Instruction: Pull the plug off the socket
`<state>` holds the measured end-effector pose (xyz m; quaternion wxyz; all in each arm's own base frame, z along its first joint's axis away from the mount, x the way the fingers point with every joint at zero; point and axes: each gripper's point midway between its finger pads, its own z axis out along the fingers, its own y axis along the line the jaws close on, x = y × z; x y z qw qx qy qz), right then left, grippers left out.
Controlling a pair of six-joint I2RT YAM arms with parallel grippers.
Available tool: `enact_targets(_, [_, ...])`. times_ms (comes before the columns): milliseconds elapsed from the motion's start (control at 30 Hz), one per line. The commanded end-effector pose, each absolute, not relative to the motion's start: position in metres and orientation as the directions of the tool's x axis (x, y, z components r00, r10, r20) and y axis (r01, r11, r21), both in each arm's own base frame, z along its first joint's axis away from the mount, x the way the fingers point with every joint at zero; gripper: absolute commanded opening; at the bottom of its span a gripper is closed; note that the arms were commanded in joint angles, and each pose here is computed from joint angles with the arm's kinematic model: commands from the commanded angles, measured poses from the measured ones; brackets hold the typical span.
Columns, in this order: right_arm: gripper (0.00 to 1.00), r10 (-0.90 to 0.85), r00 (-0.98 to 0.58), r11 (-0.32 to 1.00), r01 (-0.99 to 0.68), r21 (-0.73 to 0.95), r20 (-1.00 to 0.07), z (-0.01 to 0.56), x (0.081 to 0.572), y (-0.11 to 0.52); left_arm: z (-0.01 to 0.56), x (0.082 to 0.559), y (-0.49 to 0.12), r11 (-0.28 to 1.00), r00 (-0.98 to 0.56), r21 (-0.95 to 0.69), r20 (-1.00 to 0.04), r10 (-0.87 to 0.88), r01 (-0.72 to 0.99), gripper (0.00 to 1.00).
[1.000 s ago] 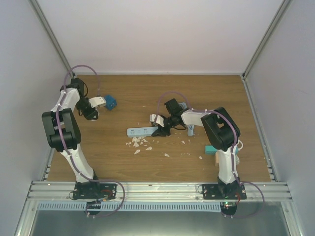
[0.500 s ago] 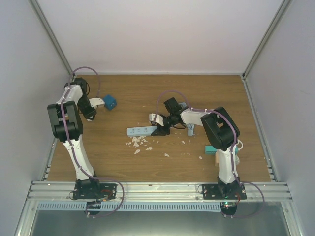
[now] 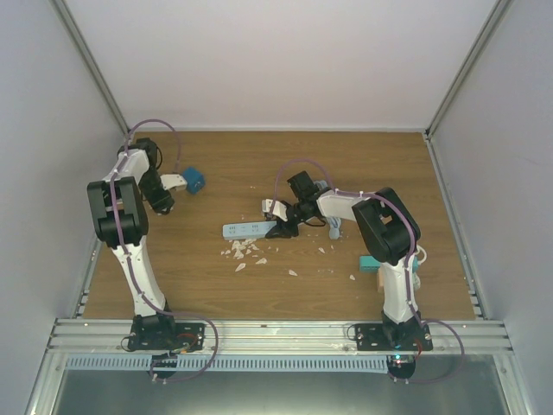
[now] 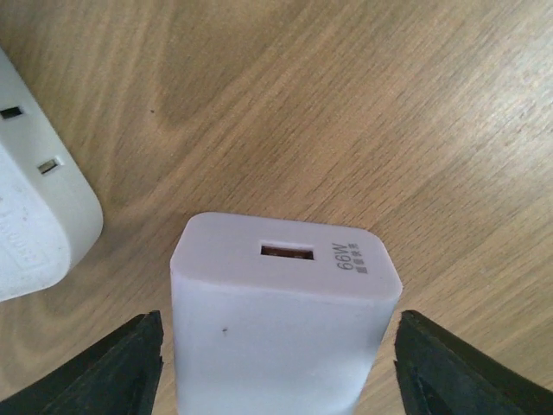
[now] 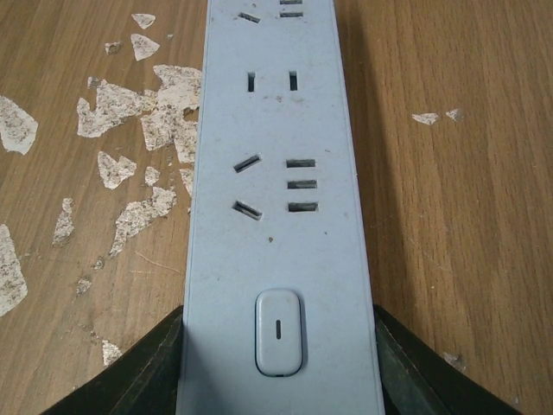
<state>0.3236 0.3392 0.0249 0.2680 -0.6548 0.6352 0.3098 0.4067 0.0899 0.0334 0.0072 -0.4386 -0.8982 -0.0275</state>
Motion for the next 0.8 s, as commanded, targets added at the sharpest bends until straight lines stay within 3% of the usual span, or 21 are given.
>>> enact_targets(0, [0.35,-0.704,-0.03,0.008,-0.999,0.033,-0.709,0.017,0.34,0.33,0.036,0.409,0.082,0.612,-0.613,0.031,0.012,0.79,0.79,0.77])
enact_targets(233, [0.57,-0.678,-0.029,0.016,-1.0,0.025,-0.734,0.038,0.348,0.336,0.058,0.42,0.076,0.604,-0.6,0.072,-0.066,0.797,0.794,0.86])
enact_targets(433, [0.7,-0.653,0.006,-0.009,-1.0,0.001,-0.757,0.065,0.353,0.339,0.088,0.435,0.07,0.579,-0.558,0.153,-0.16,0.814,0.801,0.89])
enact_targets(767, [0.79,-0.663,0.153,-0.107,-0.988,-0.109,-0.733,0.105,0.373,0.311,0.143,0.443,0.037,0.52,-0.419,0.247,-0.365,0.832,0.818,0.9])
